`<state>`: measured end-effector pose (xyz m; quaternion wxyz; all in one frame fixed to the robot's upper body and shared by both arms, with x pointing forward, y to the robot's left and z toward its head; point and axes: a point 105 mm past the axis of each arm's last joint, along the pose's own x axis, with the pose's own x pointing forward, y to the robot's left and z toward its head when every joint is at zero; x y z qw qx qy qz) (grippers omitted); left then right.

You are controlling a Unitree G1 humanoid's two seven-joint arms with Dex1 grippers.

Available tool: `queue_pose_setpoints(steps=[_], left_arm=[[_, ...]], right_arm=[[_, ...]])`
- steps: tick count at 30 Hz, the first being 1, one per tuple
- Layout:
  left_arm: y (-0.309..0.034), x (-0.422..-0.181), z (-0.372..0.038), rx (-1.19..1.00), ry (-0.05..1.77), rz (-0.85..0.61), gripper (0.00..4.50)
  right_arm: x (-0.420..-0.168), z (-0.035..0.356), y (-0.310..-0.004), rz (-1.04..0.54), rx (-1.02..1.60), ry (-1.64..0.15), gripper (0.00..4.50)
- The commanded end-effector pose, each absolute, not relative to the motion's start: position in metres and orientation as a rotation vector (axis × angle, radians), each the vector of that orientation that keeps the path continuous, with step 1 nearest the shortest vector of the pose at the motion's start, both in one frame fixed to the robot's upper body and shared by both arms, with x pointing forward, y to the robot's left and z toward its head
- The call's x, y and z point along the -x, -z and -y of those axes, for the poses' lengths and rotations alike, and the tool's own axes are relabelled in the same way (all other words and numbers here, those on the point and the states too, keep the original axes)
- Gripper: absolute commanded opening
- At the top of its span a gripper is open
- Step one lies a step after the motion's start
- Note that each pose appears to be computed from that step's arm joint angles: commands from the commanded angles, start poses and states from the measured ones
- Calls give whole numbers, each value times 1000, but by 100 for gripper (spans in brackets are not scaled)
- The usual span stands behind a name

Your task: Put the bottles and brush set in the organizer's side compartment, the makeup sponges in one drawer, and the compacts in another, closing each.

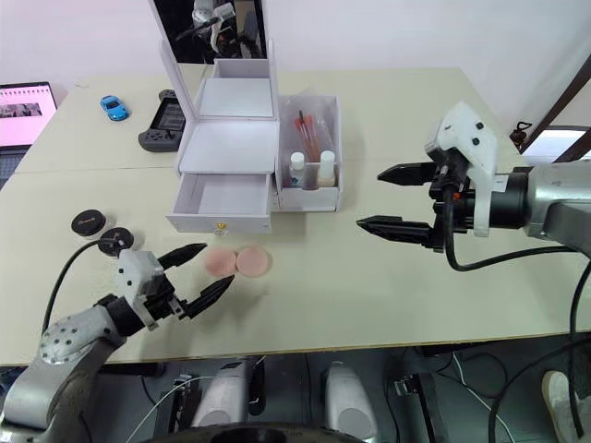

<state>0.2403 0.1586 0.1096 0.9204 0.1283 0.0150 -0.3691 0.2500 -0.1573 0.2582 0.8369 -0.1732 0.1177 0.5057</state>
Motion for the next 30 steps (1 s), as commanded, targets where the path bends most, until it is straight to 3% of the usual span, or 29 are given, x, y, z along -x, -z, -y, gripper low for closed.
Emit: queue_pose_setpoints(steps=[1, 12, 27, 30], left_arm=[[-113, -248, -153, -341, 783, 19, 438], [-93, -266, -168, -304, 777, -88, 438], [-77, -274, -158, -286, 802, -165, 438], [-77, -276, -163, -286, 784, -167, 350]], right_arm=[[-238, 146, -269, -176, 381, -1141, 450], [-241, 150, -269, -160, 395, -1084, 450], [-244, 155, -269, -147, 409, -1019, 450], [-245, 156, -269, -146, 409, -1014, 450]])
